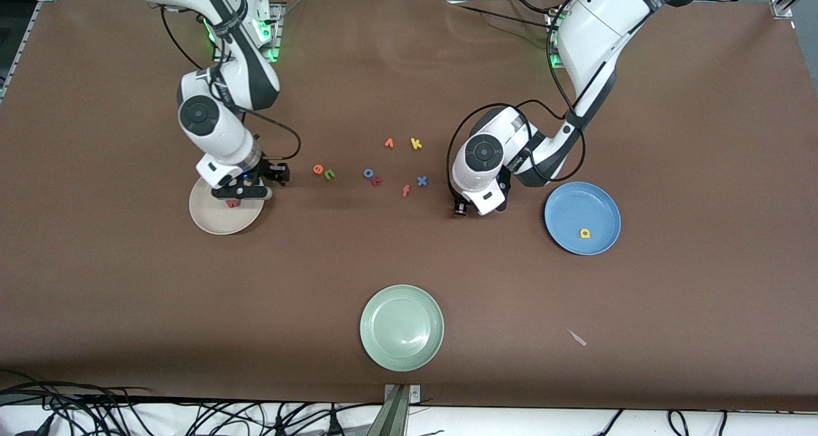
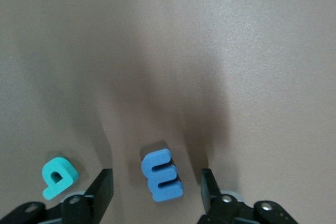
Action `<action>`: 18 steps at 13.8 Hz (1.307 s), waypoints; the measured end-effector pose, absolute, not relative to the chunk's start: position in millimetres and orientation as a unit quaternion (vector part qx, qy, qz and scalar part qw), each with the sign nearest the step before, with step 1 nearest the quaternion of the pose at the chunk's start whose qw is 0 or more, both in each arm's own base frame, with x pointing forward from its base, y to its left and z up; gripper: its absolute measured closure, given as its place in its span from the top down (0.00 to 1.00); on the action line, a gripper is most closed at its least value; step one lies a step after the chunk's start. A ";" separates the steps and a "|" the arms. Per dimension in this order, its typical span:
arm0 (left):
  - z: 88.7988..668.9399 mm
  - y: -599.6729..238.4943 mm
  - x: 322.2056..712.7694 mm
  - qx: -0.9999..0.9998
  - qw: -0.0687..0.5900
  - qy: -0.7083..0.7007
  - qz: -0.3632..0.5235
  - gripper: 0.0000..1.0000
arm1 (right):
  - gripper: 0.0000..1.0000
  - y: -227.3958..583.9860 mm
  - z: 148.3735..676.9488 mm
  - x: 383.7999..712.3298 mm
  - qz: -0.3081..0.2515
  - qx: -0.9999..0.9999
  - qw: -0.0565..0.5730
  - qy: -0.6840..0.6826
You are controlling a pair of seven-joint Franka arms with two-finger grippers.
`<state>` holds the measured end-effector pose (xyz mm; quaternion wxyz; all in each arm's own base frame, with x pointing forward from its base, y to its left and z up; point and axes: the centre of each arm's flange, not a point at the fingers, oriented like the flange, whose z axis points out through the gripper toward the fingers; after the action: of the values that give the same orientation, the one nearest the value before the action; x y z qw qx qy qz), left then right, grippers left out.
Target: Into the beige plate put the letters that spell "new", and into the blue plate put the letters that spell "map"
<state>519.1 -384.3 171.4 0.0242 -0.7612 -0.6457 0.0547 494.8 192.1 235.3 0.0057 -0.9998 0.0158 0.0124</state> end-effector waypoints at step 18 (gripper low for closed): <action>229.0 -352.1 548.4 -0.853 0.035 -0.520 0.031 0.26 | 0.66 257.3 180.2 436.8 0.025 -0.998 0.011 0.058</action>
<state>548.4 -352.1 229.0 0.0347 -0.8530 -0.5199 0.0306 436.8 257.3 180.2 0.0110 -0.9980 0.0575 0.0247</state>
